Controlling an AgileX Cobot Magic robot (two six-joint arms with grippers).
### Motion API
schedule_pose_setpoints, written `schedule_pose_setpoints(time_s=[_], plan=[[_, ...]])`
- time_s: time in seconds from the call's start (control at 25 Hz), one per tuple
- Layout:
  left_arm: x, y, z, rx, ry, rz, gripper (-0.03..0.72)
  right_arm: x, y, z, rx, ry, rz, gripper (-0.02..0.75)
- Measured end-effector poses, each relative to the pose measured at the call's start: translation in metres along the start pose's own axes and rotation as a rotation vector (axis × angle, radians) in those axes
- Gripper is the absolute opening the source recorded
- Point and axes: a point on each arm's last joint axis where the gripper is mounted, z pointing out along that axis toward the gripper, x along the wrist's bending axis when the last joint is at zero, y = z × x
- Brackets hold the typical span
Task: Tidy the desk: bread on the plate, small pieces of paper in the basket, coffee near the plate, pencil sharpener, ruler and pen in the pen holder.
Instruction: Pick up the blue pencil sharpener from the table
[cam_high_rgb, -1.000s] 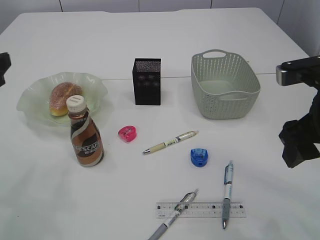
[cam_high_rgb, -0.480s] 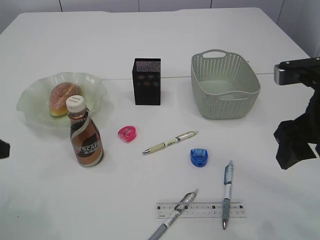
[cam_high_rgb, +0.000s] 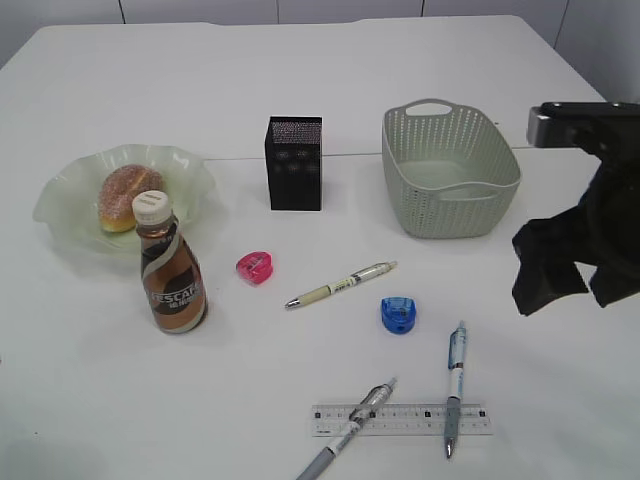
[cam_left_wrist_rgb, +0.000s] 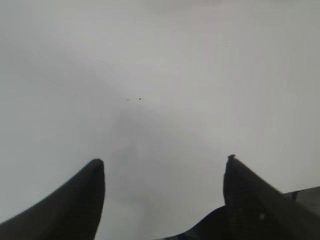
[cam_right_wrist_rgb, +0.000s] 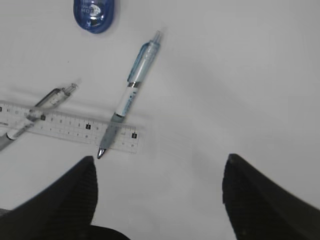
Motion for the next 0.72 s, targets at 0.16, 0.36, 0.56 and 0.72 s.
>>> schedule_pose_setpoints(time_s=[0.16,0.36,0.56,0.72], plan=[[-0.003,0.008,-0.009,-0.027,-0.006,0.008,0.542,0.017,0.021,0.002,-0.015,0.015,-0.030,0.569],[-0.003,0.009,-0.010,-0.028,-0.007,0.009,0.542,0.046,0.055,0.016,-0.020,0.018,-0.045,0.566],[-0.003,0.009,-0.010,-0.028,-0.005,0.010,0.542,0.062,0.087,0.048,0.028,0.008,-0.015,0.566],[-0.003,0.008,-0.010,-0.022,-0.005,0.010,0.542,0.067,0.107,0.076,0.071,-0.011,0.016,0.566]])
